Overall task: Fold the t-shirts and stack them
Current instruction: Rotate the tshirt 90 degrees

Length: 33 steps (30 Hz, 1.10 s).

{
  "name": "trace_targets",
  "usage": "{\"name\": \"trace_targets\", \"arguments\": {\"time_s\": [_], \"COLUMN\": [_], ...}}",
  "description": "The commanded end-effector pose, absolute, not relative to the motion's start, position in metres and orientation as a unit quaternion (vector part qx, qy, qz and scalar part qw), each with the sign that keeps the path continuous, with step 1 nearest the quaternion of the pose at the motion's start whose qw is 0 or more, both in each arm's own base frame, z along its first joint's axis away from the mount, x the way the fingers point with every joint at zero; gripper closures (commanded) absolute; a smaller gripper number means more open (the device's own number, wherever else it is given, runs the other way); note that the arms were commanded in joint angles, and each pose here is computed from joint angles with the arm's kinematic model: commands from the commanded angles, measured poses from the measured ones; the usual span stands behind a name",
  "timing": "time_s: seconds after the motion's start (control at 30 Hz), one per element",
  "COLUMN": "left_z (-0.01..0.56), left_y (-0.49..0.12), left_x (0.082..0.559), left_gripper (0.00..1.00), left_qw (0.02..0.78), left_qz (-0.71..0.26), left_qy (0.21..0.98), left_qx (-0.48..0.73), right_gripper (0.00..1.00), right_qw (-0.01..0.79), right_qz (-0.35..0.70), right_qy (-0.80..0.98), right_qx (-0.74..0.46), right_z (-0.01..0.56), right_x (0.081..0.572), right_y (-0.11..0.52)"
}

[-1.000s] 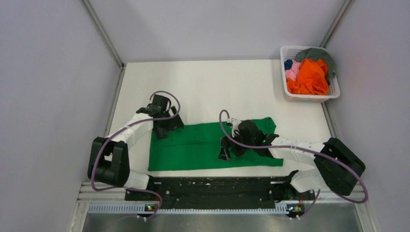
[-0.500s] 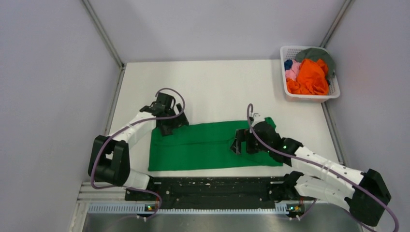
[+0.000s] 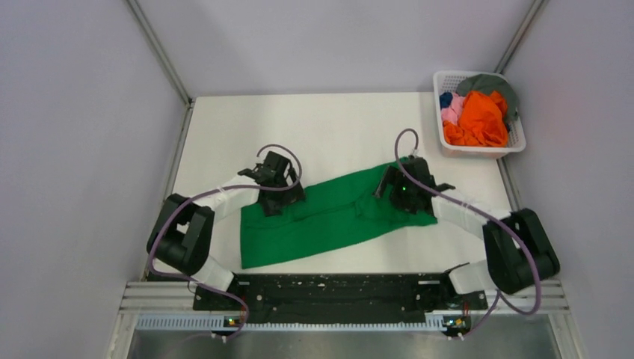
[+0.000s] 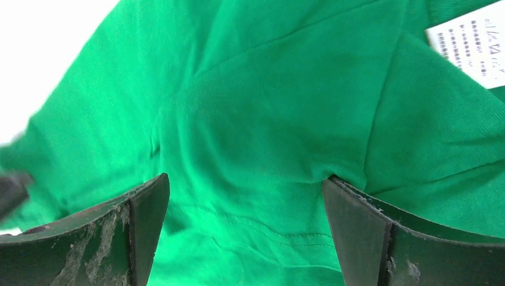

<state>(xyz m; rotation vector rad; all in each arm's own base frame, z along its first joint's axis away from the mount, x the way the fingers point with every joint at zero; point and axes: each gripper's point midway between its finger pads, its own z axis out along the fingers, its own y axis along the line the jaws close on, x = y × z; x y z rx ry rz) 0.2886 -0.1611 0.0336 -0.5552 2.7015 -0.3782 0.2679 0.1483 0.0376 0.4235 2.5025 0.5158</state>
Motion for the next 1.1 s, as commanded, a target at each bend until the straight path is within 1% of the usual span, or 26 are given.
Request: {"name": "trace_targets", "arguments": {"time_s": [0.0, 0.13, 0.23, 0.3, 0.43, 0.57, 0.7, 0.8, 0.93, 1.07], "left_z": [0.037, 0.051, 0.053, 0.053, 0.046, 0.045, 0.042, 0.042, 0.056, 0.086], "left_y": [-0.19, -0.229, -0.254, -0.269, -0.288, -0.314, -0.336, -0.342, -0.335, -0.329], "left_x": [0.27, 0.258, 0.248, 0.244, 0.242, 0.249, 0.258, 0.26, 0.263, 0.259], "left_gripper": [0.01, 0.01, 0.01, 0.01, 0.01, 0.01, 0.01, 0.01, 0.01, 0.01], "left_qw": [0.185, 0.192, 0.193, 0.186, 0.175, 0.167, 0.154, 0.154, 0.181, 0.215], "left_qz": [-0.144, -0.18, -0.196, -0.206, -0.209, -0.24, -0.252, -0.251, -0.248, -0.257], "left_qy": [0.946, 0.935, 0.93, 0.93, 0.931, 0.929, 0.931, 0.933, 0.93, 0.929], "left_qx": [-0.226, -0.239, -0.242, -0.242, -0.241, -0.227, -0.213, -0.209, -0.201, -0.156], "right_gripper": [0.01, 0.01, 0.01, 0.02, 0.04, 0.05, 0.05, 0.05, 0.04, 0.01], "right_qw": [0.297, 0.337, 0.33, 0.322, 0.314, 0.3, 0.325, 0.348, 0.396, 0.458], "right_qz": [0.164, 0.17, 0.158, 0.168, 0.237, 0.314, 0.353, 0.362, 0.344, 0.336], "right_qy": [0.926, 0.92, 0.928, 0.931, 0.92, 0.901, 0.877, 0.864, 0.85, 0.822], "right_qx": [0.165, 0.108, 0.069, 0.043, 0.005, -0.008, -0.029, -0.036, -0.039, -0.049], "right_z": [0.031, 0.051, 0.041, 0.033, 0.026, 0.015, 0.014, 0.024, 0.069, 0.16], "right_x": [0.333, 0.416, 0.469, 0.497, 0.543, 0.567, 0.592, 0.604, 0.62, 0.622], "right_y": [0.143, 0.162, 0.174, 0.189, 0.231, 0.275, 0.315, 0.331, 0.325, 0.317]}}
